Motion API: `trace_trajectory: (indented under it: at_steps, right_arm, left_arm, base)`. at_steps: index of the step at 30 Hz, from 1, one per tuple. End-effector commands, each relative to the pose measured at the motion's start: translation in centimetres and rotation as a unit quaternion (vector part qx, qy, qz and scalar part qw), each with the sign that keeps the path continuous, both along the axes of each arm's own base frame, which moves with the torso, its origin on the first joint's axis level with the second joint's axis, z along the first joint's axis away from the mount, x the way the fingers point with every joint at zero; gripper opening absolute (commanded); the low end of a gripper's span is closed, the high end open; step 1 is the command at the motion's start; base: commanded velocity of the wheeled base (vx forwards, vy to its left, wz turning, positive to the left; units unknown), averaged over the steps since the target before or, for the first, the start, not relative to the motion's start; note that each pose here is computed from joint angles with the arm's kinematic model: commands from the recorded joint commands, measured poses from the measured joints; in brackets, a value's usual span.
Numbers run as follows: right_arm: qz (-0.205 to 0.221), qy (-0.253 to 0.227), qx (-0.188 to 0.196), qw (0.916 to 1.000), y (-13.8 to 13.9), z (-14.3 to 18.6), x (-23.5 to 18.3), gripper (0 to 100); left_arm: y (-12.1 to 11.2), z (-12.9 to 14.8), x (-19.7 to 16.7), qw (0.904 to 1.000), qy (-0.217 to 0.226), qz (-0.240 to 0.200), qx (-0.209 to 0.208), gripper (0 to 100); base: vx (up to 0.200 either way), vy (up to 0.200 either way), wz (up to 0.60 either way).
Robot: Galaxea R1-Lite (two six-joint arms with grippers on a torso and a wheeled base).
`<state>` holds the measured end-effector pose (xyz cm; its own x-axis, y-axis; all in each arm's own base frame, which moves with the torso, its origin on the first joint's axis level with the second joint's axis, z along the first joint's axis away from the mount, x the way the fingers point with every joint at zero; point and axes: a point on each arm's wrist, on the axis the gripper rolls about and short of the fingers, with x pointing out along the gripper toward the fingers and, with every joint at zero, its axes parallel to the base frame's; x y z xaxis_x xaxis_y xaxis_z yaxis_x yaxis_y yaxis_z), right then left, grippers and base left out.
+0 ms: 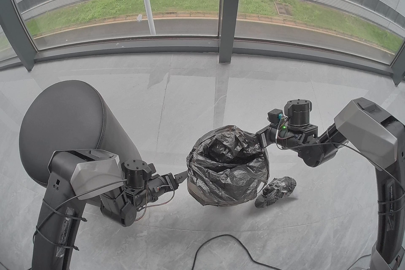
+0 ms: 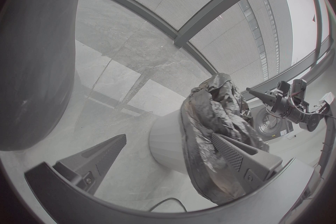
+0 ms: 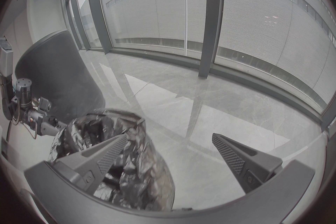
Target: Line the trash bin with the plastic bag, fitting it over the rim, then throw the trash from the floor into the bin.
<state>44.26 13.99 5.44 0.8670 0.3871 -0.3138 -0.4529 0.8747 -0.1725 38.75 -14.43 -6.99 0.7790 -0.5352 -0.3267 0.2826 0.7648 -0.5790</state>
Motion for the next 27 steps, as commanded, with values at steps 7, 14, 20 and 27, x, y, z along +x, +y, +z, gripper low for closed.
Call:
trace_trajectory:
  at_steps: [7,14,20,27]
  right_arm:
    - [0.041,0.009,0.006,0.9991,-0.5,1.7,-6.0,100]
    - [0.06,0.008,0.007,0.9981,0.9,1.8,-6.6,100]
    - [0.077,0.014,0.005,0.9969,2.1,1.6,-7.3,100]
    - [0.13,0.051,-0.012,0.9901,5.4,-0.4,-10.3,100]
  left_arm:
    - [0.4,5.2,-2.6,0.9987,-0.005,0.013,-0.048,100]
    - [-0.8,5.5,-4.5,0.998,-0.009,-0.007,-0.062,100]
    - [-1.3,5.6,-5.7,0.9967,-0.005,-0.014,-0.079,100]
    - [-1.2,5.7,-5.8,0.997,-0.011,-0.001,-0.077,100]
  base:
    - [0.0,0.0,0.0]
    - [-0.029,0.0,0.0]
    - [-0.2,0.0,0.0]
    - [-0.143,0.0,0.0]
